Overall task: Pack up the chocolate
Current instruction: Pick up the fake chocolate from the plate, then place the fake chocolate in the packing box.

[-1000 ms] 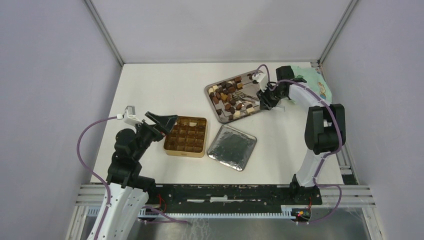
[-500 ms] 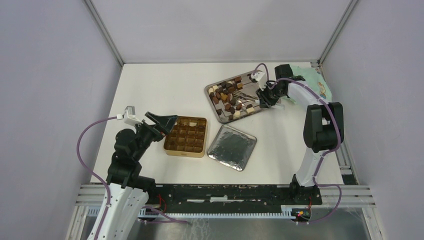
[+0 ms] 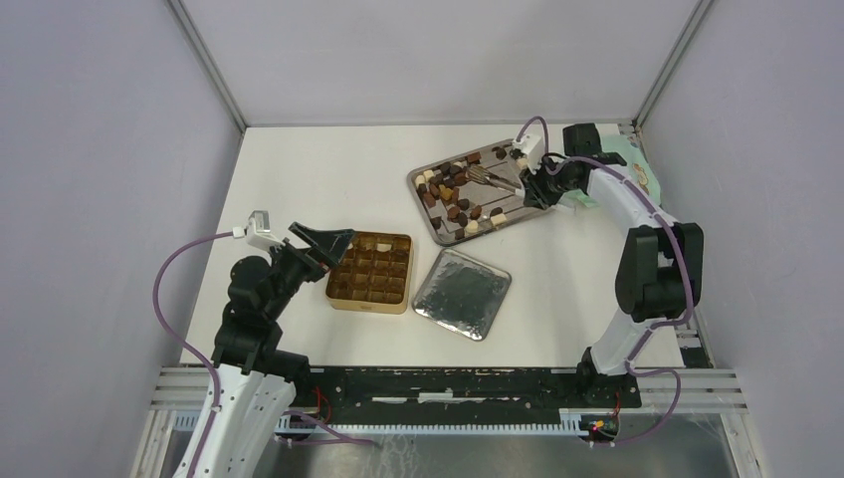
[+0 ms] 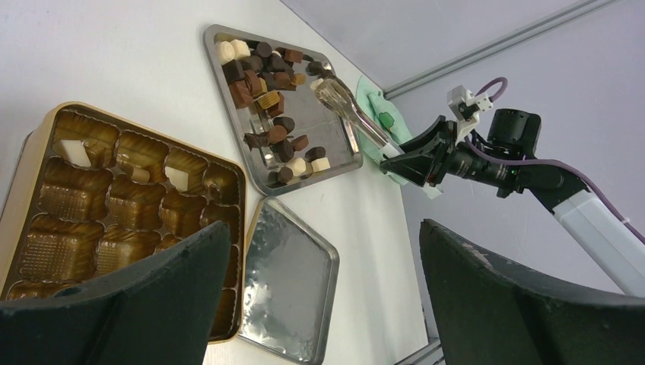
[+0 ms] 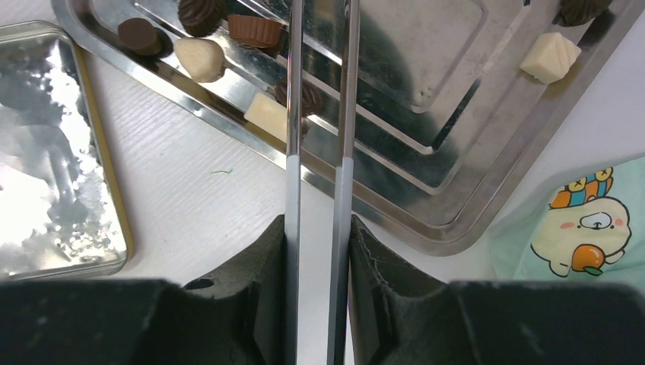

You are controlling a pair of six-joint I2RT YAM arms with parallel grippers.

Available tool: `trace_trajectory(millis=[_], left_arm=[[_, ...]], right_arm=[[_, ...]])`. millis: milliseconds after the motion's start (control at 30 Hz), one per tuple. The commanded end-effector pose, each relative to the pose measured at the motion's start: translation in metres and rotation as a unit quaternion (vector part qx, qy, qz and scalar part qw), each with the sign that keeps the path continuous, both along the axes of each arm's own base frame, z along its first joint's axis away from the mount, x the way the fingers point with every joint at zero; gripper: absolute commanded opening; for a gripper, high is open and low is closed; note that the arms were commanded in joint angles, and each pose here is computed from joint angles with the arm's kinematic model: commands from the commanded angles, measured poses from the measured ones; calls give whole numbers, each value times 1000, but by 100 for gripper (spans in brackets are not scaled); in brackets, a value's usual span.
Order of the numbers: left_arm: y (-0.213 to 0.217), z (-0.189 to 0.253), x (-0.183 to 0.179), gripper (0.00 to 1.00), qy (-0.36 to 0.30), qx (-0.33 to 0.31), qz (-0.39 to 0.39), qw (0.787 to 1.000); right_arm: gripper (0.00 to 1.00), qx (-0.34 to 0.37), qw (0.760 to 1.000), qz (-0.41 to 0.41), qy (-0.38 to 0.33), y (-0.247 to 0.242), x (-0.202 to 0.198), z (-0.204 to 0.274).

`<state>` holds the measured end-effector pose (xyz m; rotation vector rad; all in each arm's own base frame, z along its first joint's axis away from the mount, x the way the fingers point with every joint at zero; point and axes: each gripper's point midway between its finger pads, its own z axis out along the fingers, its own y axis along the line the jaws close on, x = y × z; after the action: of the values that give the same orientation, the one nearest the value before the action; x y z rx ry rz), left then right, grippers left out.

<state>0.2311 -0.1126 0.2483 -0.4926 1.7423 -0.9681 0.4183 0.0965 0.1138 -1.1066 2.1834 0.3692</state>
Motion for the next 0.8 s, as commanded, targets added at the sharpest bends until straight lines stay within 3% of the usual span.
trace_trajectory(millis=[0,367,600,767], left_arm=[[-2,3,1,98,0,-14,0,1000],[-1,0,1,98,3,-14,3,1000],[0,-1,-1,97,5,-15,6,1000],[2,-1,-3,97,4,-15,9,1000]], right_arm=[[0,54,997,34,-43,19,-9,38],[0,130,975,175,-43,79,-81,60],[0,116,958,261,-36,114,-131,47],[0,87,959,268,-34,127,-144,31]])
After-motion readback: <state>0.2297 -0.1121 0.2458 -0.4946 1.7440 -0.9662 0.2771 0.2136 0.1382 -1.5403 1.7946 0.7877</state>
